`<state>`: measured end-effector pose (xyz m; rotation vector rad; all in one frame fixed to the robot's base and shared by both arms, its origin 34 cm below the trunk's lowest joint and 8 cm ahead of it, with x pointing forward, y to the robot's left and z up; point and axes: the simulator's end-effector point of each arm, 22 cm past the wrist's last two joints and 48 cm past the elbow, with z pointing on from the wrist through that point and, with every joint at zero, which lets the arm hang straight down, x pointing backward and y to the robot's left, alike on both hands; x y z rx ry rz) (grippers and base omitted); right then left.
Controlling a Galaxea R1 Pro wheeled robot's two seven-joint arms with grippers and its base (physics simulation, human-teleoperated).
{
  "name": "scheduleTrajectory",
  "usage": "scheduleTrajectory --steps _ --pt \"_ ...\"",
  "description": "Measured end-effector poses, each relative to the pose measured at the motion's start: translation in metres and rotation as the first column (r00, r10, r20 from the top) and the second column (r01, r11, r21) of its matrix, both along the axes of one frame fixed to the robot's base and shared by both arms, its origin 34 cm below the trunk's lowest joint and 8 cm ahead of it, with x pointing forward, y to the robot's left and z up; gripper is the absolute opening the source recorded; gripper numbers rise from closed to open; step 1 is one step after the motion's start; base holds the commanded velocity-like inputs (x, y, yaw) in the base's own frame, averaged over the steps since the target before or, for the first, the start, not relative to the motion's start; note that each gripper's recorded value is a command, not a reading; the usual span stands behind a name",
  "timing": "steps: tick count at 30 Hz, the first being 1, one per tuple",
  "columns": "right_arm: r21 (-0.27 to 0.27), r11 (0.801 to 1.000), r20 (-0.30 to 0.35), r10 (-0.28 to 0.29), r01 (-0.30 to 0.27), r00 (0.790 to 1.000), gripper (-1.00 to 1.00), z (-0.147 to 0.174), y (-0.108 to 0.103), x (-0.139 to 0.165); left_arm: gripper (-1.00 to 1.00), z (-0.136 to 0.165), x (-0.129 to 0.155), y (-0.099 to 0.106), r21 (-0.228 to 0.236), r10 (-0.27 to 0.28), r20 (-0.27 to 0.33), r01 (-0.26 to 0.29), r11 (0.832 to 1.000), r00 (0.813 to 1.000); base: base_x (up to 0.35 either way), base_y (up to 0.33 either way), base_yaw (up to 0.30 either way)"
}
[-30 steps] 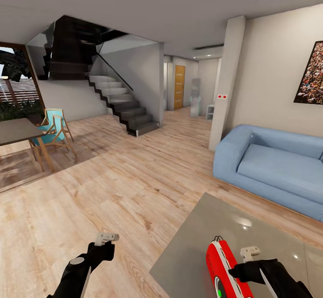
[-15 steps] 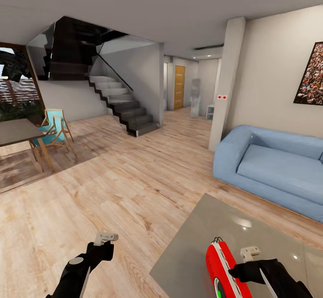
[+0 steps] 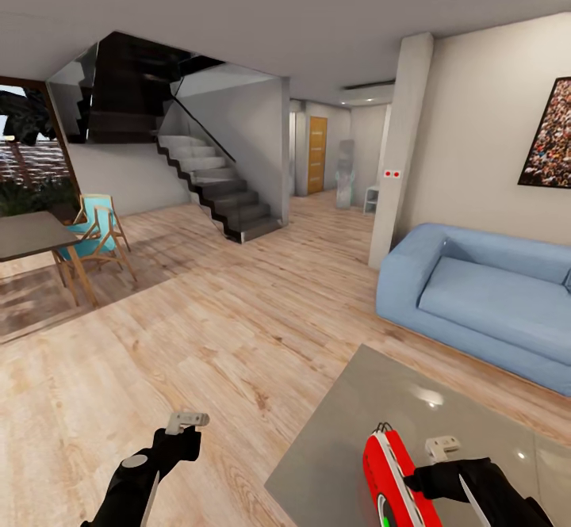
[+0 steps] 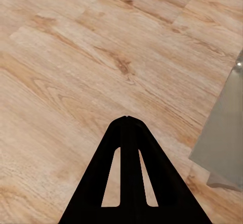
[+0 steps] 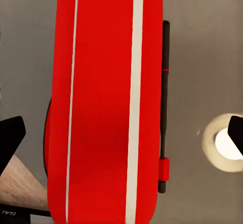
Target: Turn on the radio receiver that's on the table in the living room.
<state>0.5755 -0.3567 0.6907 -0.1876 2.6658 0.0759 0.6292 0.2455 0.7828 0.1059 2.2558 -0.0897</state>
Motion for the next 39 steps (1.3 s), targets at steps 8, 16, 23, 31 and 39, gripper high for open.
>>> scheduleTrajectory --steps 8,16,23,31,39 --pt "0.0 1.0 0.001 0.0 0.0 1.0 1.0 0.011 0.0 -0.001 -1.0 0.01 -0.001 0.0 0.0 0.0 0.0 0.0 1.0 1.0 0.0 0.0 0.0" --pt "0.0 1.0 0.001 0.001 -0.001 1.0 1.0 0.021 0.0 -0.002 -1.0 0.02 -0.003 -0.001 -0.001 0.0 -0.001 0.0 1.0 1.0 -0.122 0.0 0.0" --pt "0.0 1.0 0.001 0.001 -0.001 1.0 1.0 0.029 0.0 -0.004 -1.0 0.029 -0.004 -0.001 -0.001 0.001 -0.001 -0.001 1.0 1.0 -0.322 -0.014 0.0" --pt "0.0 1.0 0.003 0.002 -0.002 1.0 1.0 0.038 0.0 -0.005 -1.0 0.038 -0.006 -0.001 0.0 0.001 -0.001 -0.001 1.0 1.0 -0.335 -0.082 0.0" --pt "0.0 1.0 0.003 0.002 -0.002 1.0 1.0 0.047 0.0 -0.007 -1.0 0.046 -0.008 0.0 0.0 0.001 -0.001 -0.001 1.0 1.0 -0.335 -0.103 0.0"
